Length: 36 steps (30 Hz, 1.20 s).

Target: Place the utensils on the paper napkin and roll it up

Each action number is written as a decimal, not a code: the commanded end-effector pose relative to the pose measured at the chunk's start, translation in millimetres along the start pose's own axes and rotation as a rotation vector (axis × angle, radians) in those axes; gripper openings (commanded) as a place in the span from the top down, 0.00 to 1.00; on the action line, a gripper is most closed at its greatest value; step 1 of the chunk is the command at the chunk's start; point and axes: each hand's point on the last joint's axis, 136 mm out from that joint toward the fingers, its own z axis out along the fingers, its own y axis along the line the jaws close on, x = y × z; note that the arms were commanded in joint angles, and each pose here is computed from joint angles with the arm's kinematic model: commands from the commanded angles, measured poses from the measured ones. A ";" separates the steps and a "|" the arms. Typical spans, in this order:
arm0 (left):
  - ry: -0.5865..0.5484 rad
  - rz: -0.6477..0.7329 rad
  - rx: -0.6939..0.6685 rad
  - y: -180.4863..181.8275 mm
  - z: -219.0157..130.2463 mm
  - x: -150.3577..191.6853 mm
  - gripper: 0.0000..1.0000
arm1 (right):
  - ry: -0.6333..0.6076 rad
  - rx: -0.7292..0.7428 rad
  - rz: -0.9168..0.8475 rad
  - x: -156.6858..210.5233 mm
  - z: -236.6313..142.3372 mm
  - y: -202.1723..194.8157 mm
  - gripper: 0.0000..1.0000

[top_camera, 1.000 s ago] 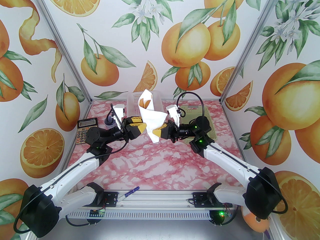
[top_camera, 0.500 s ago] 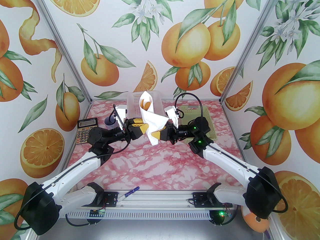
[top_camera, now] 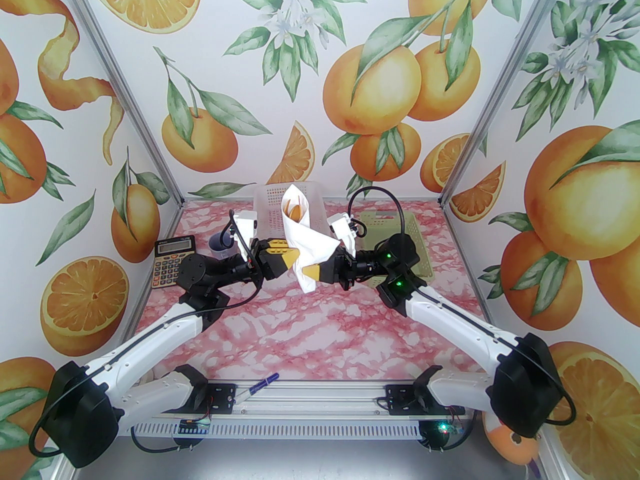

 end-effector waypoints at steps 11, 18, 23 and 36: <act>-0.051 0.064 -0.008 -9.2 -1.4 -15.3 1.00 | 0.009 0.044 -0.068 -2.9 -11.8 7.0 0.69; -0.066 0.060 -0.053 -1.5 -4.9 -15.3 1.00 | -0.023 0.140 -0.102 -10.2 -36.5 7.3 0.36; -0.067 0.060 -0.053 -1.3 -4.6 -15.3 1.00 | -0.083 0.235 -0.185 -34.3 -51.0 15.6 0.24; -0.063 0.059 -0.055 -0.5 -4.4 -14.3 1.00 | -0.211 0.217 -0.274 -89.5 -47.2 30.5 0.53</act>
